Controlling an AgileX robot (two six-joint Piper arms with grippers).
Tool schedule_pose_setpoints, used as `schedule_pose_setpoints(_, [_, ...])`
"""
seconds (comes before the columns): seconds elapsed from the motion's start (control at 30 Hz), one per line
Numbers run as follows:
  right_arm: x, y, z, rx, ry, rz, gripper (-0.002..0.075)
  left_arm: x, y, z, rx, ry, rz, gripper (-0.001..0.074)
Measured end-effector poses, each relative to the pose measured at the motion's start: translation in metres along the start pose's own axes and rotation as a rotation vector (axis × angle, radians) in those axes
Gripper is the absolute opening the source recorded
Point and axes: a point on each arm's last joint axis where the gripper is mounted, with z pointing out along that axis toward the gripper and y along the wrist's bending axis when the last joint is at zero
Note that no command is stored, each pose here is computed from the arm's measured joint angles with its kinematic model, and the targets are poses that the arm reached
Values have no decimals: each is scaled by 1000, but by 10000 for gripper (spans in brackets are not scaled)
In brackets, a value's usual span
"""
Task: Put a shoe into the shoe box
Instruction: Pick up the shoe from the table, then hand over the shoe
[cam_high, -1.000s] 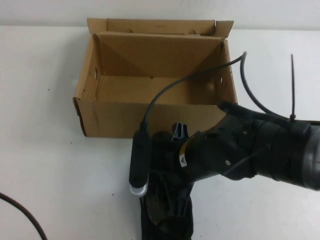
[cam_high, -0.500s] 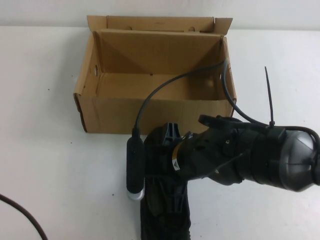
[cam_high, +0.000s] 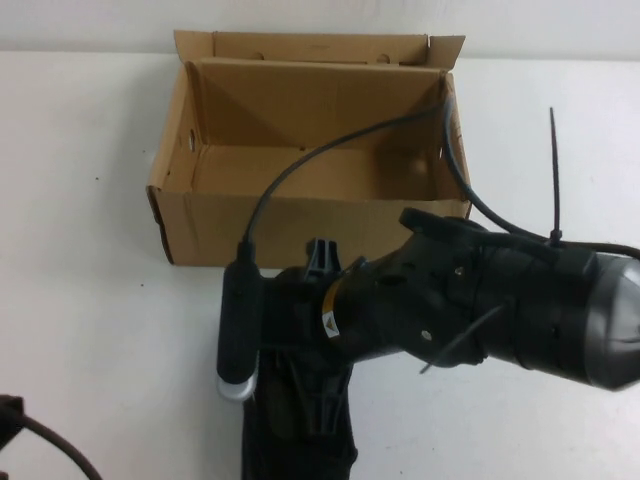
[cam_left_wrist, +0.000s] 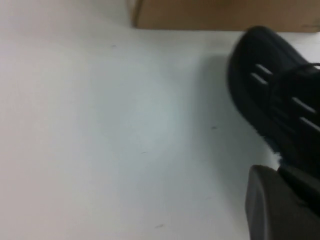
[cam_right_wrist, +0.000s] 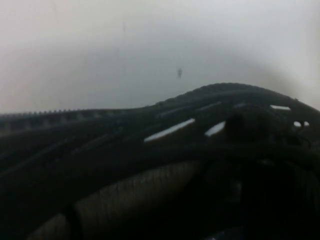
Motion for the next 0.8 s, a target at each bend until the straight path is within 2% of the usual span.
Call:
schedule_pose_setpoints(0.2, [-21, -7, -29, -10, -5, 78, 14, -3, -13, -1, 141, -38, 69, -1])
schedule_pose_setpoints(0.3, [-28, -13, -42, -22, 20, 153, 14, -6, -20, -2, 212, -86, 130, 33])
schedule_pose_setpoints(0.37, [-34, -18, -50, -14, 26, 196, 14, -10, -24, -4, 256, -131, 154, 113])
schedule_pose_setpoints(0.43, [-40, -25, -59, 15, 13, 243, 14, -14, -27, -5, 290, -184, 178, 241])
schedule_pose_setpoints(0.53, [-50, -39, -74, 87, -21, 291, 13, -20, -29, -7, 299, -265, 225, 445])
schedule_pose_setpoints(0.6, [-56, -48, -81, 134, -26, 317, 13, -24, -29, -8, 284, -310, 261, 536])
schedule_pose_setpoints(0.67, [-61, -57, -86, 175, -18, 354, 13, -27, -28, -9, 266, -346, 301, 583])
schedule_pose_setpoints(0.8, [-71, -74, -86, 245, 40, 471, 13, -31, -29, -9, 256, -390, 412, 610])
